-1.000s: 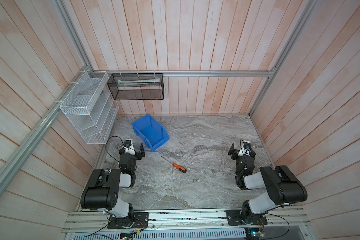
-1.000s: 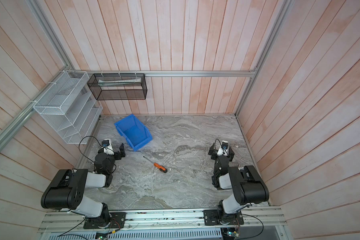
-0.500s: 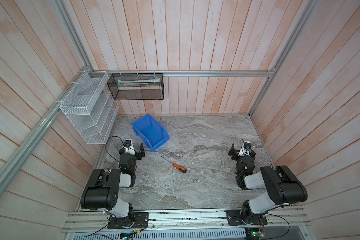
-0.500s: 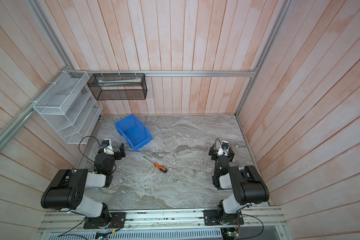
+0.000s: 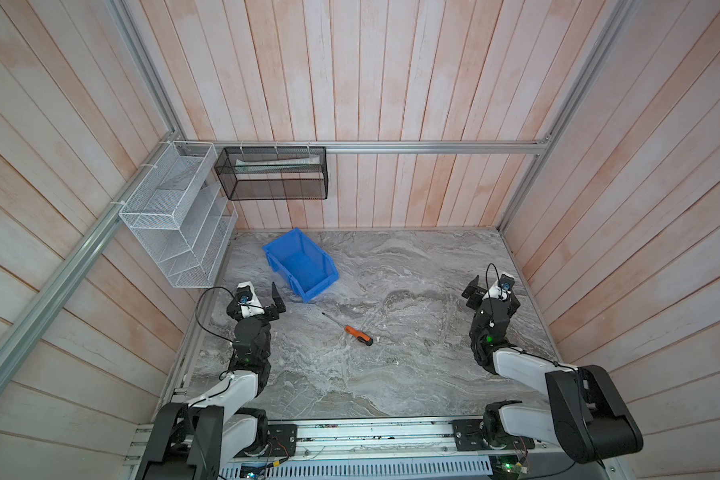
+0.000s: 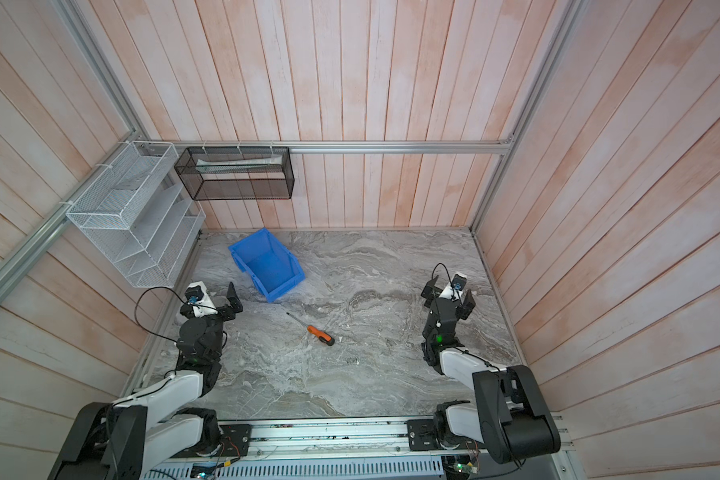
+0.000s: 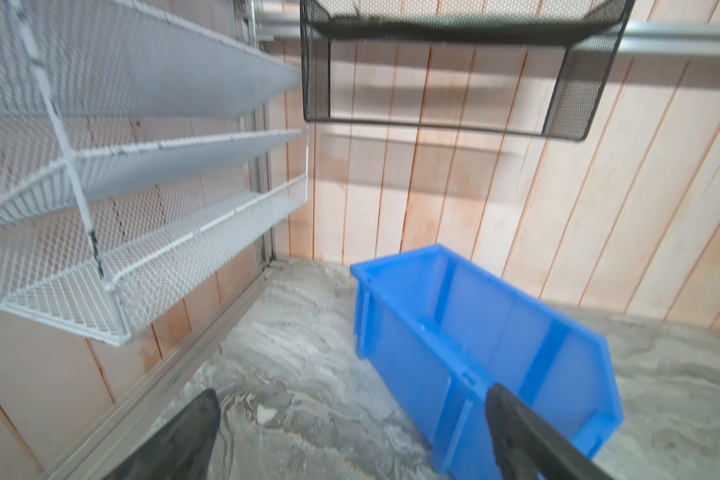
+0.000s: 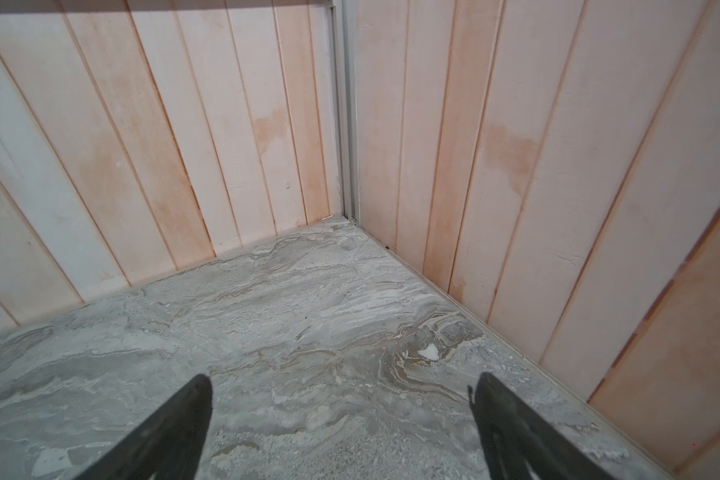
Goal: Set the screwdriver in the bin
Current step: 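Reach the right gripper toward the orange-handled screwdriver while the left arm rises slightly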
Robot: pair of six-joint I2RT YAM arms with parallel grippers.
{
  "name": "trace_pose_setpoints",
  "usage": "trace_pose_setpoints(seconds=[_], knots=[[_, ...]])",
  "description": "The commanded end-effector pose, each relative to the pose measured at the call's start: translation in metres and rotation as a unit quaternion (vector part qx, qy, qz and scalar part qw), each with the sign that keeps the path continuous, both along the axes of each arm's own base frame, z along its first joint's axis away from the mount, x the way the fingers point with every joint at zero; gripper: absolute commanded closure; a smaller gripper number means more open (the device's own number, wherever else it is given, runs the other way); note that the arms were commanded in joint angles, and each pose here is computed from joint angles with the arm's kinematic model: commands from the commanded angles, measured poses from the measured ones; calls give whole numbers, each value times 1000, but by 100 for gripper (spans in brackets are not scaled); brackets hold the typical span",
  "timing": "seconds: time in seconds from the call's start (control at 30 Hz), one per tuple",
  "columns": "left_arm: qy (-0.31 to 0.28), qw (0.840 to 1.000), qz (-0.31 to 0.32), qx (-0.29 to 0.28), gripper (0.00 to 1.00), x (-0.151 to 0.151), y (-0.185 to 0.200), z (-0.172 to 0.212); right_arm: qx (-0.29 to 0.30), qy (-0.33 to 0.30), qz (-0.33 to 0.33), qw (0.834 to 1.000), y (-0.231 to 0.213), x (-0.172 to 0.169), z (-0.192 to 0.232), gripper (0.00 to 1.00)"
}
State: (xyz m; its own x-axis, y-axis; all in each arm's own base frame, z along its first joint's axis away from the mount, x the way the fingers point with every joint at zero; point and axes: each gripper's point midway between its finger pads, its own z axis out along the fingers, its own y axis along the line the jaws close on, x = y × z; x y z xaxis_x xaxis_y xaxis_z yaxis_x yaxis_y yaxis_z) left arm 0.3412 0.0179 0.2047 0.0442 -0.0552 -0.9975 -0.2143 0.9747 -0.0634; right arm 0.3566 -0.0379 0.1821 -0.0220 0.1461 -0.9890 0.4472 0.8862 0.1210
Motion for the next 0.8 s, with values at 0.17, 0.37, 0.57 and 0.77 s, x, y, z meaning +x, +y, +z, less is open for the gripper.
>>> trace_pose_setpoints(seconds=[0.17,0.37,0.57,0.77], knots=[[45,997,-2,-60,0,-14,-22,14,60,18,135,989,54,12,23,2],[63,984,-104,-130,0,-21,-65,24,28,97,284,953,144,14,18,2],[142,958,-206,-139,0,-26,-123,2,12,196,390,900,230,-4,-19,2],[220,940,-232,-115,0,-29,-143,-27,-14,243,469,849,294,-43,-57,2]])
